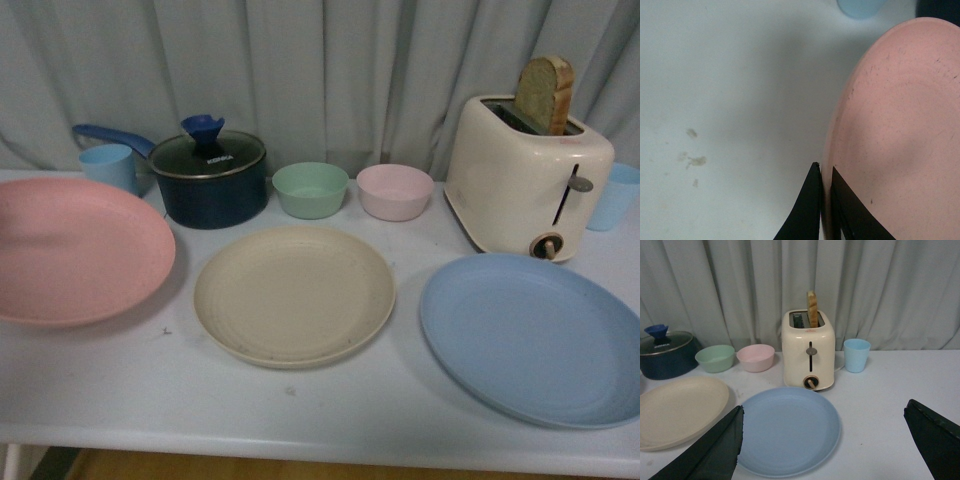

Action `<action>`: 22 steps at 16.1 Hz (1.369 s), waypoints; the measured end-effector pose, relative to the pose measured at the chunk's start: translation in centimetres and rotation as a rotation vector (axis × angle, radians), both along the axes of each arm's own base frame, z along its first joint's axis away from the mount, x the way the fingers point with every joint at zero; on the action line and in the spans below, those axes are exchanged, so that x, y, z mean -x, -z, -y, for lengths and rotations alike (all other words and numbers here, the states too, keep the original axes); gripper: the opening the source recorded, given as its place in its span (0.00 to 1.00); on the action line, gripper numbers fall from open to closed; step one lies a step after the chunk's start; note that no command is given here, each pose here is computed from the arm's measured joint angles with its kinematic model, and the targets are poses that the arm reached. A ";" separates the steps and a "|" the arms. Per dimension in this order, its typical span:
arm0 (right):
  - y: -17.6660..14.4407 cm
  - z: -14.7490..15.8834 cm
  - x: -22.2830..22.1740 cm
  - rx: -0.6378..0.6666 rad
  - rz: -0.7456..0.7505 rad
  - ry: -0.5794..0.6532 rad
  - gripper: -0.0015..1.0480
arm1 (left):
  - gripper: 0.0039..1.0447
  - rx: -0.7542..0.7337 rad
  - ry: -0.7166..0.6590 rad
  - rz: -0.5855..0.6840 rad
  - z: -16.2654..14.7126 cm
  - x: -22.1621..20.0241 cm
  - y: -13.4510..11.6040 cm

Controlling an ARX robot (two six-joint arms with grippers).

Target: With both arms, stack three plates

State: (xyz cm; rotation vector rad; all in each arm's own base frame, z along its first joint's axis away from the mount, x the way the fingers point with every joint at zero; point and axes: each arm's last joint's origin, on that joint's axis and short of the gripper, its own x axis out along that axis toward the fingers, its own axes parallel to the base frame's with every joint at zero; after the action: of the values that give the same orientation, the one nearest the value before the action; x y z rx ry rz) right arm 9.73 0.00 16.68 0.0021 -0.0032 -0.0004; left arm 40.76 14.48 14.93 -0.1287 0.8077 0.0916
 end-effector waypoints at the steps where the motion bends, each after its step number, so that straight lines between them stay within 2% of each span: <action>1: 0.0 0.0 0.0 0.000 0.000 0.000 0.94 | 0.02 0.009 0.002 0.030 0.1 0.3 -1.4; 4: 0.0 0.0 0.0 0.000 0.000 0.000 0.94 | 0.02 0.096 0.002 0.107 1.9 1.4 -5.7; 7: 0.0 0.0 0.0 0.000 0.000 0.000 0.94 | 0.02 0.166 0.084 0.129 6.8 2.1 -6.9; 12: 0.0 0.0 0.0 0.000 0.000 0.000 0.94 | 0.02 0.259 0.199 0.093 14.8 2.0 -4.6; 14: 0.0 0.0 0.0 0.000 0.000 0.000 0.94 | 0.02 0.262 0.219 0.060 16.9 1.6 -3.1; 16: 0.0 0.0 0.0 0.000 0.000 0.000 0.94 | 0.02 0.264 0.210 0.006 18.1 1.1 -0.7; 22: 0.0 0.0 0.0 0.000 0.000 0.000 0.94 | 0.02 0.288 0.160 -0.067 19.7 -0.9 3.8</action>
State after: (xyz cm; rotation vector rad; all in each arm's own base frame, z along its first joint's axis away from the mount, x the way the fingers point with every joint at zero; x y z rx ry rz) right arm 9.73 0.00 16.68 0.0021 -0.0032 -0.0004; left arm 41.71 -5.19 11.10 -0.3338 0.8924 -0.1733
